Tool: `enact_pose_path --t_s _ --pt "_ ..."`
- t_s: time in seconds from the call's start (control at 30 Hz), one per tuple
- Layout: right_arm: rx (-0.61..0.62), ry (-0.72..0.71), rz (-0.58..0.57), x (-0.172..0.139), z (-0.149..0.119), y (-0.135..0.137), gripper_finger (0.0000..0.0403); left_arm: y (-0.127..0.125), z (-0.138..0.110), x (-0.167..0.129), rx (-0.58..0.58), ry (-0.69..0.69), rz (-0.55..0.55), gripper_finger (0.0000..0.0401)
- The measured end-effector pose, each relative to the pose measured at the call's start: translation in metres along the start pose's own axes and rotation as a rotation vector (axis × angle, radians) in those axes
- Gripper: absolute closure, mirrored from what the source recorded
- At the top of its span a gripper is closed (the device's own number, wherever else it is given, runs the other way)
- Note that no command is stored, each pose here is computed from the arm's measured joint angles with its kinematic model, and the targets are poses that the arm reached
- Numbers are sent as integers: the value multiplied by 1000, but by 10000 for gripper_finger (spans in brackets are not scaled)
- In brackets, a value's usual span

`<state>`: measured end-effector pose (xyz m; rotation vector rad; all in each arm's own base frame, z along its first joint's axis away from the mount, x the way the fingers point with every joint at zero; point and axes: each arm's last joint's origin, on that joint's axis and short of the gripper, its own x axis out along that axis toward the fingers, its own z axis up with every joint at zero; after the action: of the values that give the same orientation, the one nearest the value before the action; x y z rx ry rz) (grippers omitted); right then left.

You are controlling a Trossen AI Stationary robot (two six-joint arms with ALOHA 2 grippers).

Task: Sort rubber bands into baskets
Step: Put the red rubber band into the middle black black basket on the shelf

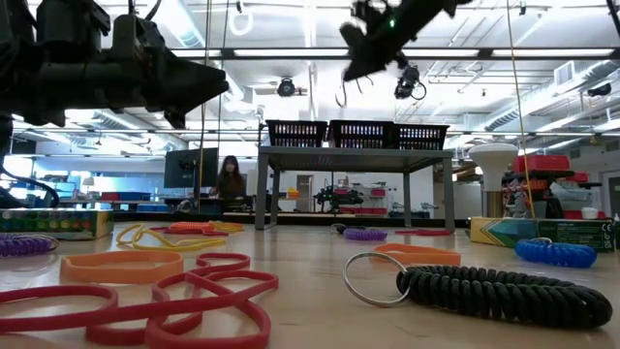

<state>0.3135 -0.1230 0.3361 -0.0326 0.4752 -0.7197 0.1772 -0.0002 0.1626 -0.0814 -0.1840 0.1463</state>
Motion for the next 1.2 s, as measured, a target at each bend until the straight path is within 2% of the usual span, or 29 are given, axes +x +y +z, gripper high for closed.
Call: enact_pose_path --t_s 0.13,0.3,0.63,0.77,0.93,1.1,1.2 --pt "46 76 9 24 -16 -15 401 0 0 0 0 4 0 276" --pt "50 136 8 52 -32 -16 400 0 0 0 8 1 0 276" --pt "118 181 -23 74 -46 -26 388 0 1 0 18 -9 0 276" --pt "119 207 -17 81 -52 -25 362 0 1 0 64 -14 5 276" --pt "109 187 -46 77 -48 -21 309 0 2 0 10 -21 6 276" --pt "109 140 -46 68 -34 -15 245 0 2 0 10 -20 6 276" --pt "101 108 -32 54 -18 -13 222 0 2 0 22 -24 5 276"
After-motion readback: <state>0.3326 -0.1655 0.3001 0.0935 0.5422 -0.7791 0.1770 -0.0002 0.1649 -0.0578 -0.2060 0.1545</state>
